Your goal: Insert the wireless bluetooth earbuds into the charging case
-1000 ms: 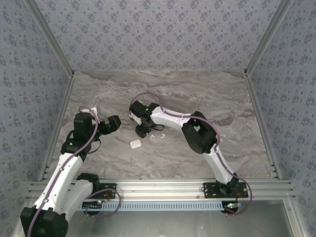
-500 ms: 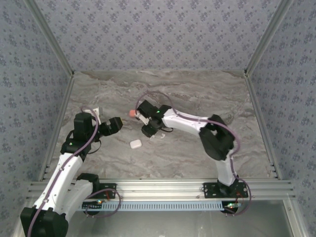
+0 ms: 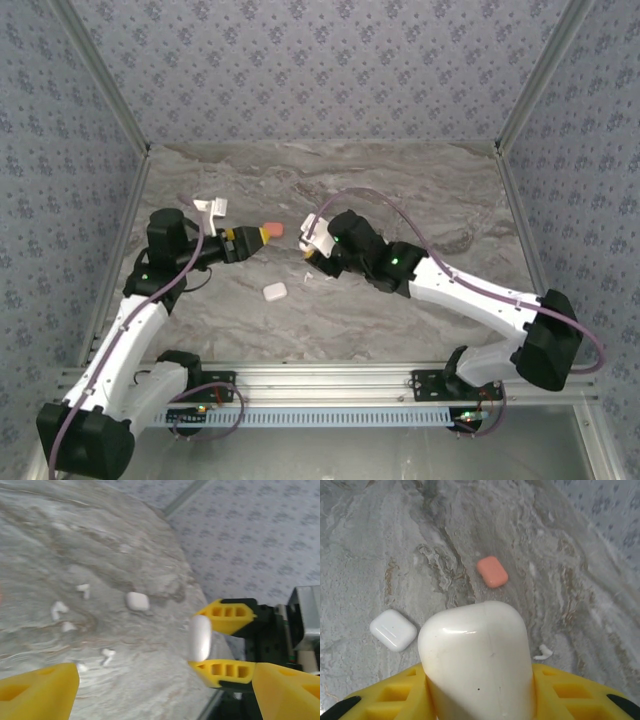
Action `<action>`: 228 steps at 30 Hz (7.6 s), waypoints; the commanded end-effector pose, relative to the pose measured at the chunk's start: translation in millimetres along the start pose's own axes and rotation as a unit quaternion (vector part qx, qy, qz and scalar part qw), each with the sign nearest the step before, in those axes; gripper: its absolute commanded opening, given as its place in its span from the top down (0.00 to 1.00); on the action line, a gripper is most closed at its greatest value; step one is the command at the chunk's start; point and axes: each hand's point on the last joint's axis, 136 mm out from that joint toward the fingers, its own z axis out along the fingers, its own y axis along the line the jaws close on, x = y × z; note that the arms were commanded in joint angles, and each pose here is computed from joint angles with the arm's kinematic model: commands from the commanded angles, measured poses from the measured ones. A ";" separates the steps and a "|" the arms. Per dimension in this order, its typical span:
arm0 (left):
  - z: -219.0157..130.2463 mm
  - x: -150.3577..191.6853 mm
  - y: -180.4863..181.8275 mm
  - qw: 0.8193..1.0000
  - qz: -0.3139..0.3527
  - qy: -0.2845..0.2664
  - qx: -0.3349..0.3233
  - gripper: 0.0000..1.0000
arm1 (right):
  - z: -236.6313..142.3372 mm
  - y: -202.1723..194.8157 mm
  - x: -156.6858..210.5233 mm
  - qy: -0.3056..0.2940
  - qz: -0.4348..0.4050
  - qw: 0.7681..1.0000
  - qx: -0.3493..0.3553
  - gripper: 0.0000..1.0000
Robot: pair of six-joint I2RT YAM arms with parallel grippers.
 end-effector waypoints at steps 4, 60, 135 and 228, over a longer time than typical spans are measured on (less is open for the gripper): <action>12.3 -0.6 -56.8 0.994 0.047 0.026 0.097 0.11 | -18.9 -7.1 -22.9 -0.049 -0.048 0.997 0.038 0.56; 47.4 10.7 -92.8 0.969 0.198 -0.008 0.146 0.92 | -102.5 -26.0 -46.7 -0.233 0.205 0.942 -0.126 0.00; 3.6 48.6 -61.2 0.953 0.295 -0.054 0.038 0.99 | 99.5 -5.2 162.9 0.294 0.414 0.861 0.040 0.44; 64.1 64.0 -99.5 0.958 0.229 0.036 0.169 1.00 | -88.8 -23.1 -19.5 -0.030 -0.021 0.999 0.035 0.73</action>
